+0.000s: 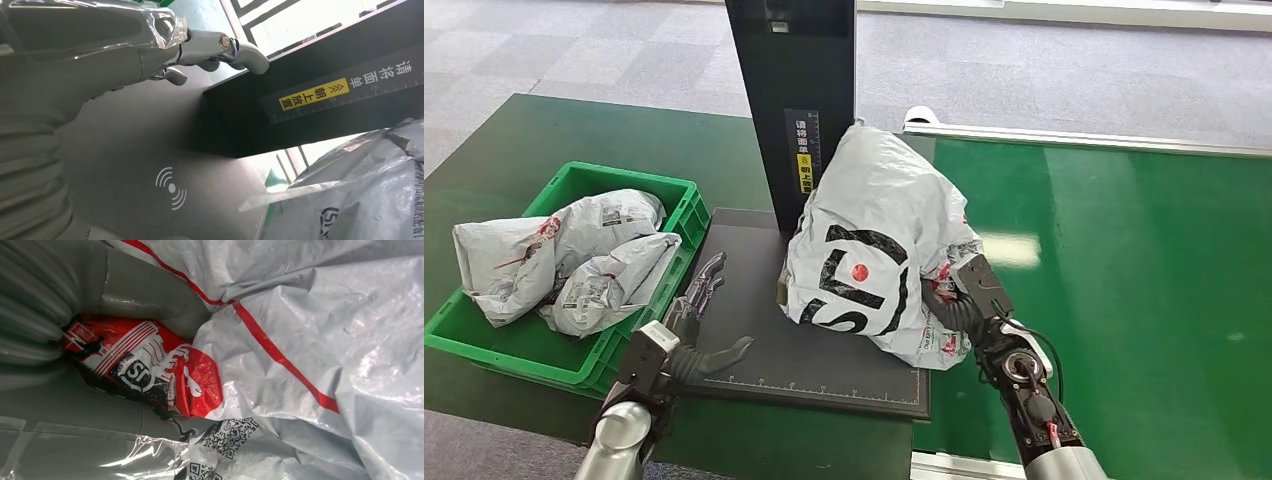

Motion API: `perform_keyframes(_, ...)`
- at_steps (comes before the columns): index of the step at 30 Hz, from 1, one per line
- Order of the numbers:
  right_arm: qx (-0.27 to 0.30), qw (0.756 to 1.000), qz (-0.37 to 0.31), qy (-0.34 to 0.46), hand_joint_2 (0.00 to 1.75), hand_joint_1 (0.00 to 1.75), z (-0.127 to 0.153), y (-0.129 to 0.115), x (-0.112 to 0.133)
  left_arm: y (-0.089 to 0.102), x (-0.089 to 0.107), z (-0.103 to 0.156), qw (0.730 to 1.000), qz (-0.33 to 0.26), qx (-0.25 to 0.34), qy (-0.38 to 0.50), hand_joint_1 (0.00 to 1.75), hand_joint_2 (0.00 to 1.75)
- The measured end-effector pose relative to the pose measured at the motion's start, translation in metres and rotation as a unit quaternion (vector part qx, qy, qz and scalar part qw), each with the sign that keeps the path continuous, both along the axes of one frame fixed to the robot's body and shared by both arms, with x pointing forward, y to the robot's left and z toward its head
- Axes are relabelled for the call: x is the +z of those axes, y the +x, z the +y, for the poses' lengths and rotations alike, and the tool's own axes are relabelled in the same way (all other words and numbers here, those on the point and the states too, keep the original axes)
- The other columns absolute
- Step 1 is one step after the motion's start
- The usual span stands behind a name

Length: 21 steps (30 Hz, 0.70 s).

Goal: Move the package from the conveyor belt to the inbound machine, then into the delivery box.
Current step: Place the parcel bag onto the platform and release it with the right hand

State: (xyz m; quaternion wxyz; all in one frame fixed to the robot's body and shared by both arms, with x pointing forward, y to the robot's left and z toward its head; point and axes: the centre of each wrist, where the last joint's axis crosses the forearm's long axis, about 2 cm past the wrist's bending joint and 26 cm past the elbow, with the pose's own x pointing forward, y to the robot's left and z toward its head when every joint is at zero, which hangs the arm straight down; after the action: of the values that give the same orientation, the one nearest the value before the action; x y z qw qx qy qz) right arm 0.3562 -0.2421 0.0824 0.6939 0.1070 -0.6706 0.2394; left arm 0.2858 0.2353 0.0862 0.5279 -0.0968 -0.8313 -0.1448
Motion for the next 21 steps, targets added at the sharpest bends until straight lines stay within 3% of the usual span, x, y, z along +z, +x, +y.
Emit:
perform_keyframes(10,0.035,0.994,0.010,-0.104,1.75,1.75,0.006,0.001,-0.004,0.002,0.000,0.000,1.000,0.000,-0.002,-0.001,0.00,1.75)
perform_keyframes(21,0.133,0.976,0.018,-0.171,1.75,1.75,0.011,0.009,-0.003,0.010,0.003,-0.003,1.000,0.001,-0.009,0.000,0.00,1.75)
